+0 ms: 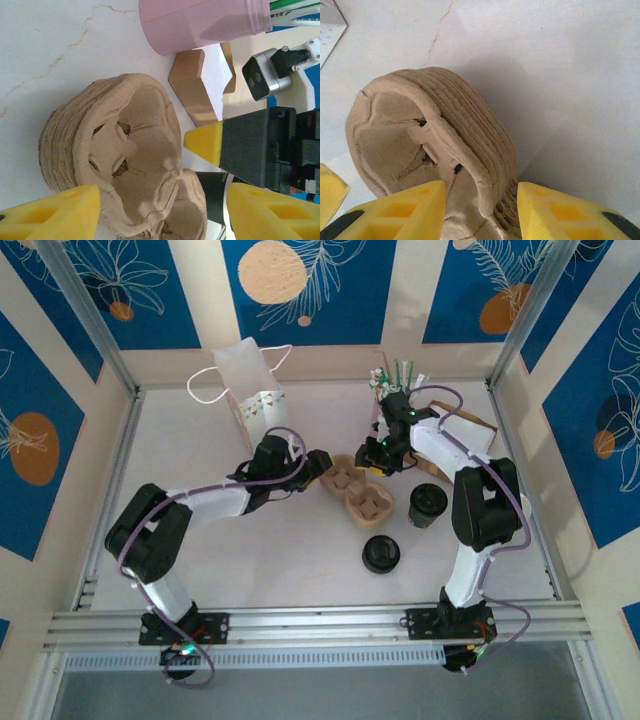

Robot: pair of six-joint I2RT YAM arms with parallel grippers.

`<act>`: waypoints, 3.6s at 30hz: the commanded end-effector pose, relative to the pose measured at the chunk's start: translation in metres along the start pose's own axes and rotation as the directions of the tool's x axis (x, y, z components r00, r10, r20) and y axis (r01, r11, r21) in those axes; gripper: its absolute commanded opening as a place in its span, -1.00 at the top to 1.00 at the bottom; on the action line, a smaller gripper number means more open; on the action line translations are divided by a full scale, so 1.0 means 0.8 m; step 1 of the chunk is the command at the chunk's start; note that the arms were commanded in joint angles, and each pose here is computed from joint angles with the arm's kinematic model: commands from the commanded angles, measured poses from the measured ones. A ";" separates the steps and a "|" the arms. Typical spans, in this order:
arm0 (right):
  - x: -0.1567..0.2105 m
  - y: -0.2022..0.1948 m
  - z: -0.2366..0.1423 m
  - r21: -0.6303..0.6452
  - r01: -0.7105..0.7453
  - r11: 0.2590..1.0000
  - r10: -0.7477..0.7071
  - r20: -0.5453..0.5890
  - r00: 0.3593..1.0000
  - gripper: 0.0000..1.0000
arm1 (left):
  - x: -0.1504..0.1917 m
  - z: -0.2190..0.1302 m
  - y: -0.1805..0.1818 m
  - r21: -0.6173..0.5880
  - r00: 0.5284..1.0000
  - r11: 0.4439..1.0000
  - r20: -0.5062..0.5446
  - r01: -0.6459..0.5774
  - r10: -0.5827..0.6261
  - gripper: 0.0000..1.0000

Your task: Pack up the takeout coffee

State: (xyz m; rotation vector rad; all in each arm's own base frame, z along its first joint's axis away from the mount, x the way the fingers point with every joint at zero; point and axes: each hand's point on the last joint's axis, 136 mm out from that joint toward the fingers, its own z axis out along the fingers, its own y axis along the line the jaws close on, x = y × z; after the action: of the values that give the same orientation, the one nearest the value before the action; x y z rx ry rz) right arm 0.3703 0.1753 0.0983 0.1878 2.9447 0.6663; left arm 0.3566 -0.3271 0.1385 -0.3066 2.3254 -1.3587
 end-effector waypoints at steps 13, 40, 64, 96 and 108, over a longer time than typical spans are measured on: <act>-0.010 0.013 0.006 -0.056 0.003 0.998 -0.003 -0.005 1.000 0.26 | 0.001 0.002 0.000 -0.002 1.000 1.000 -0.026 -0.009 0.009 -0.35; -0.007 0.014 0.006 -0.078 -0.015 0.997 0.014 -0.015 1.000 0.43 | 0.013 0.009 0.004 -0.015 0.998 1.000 -0.069 0.008 -0.009 -0.35; 0.000 0.023 0.017 -0.103 -0.011 0.995 0.006 -0.048 0.999 0.43 | 0.010 0.016 -0.017 0.041 0.997 0.999 -0.074 0.012 -0.009 -0.35; 0.010 0.038 0.006 -0.083 0.013 0.996 -0.017 -0.050 0.999 0.12 | 0.029 0.033 -0.002 0.061 0.993 0.996 -0.108 0.060 -0.054 -0.32; 0.027 0.045 -0.041 -0.052 0.059 0.997 -0.059 0.008 0.998 -0.08 | 0.032 0.035 0.000 0.102 0.992 0.992 -0.104 0.076 -0.066 -0.31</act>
State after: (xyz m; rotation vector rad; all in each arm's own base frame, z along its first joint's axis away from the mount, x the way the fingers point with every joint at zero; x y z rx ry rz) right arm 0.3611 0.1932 0.1130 0.1433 2.9454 0.7063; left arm 0.3566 -0.3503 0.1243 -0.3212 2.3283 -1.4993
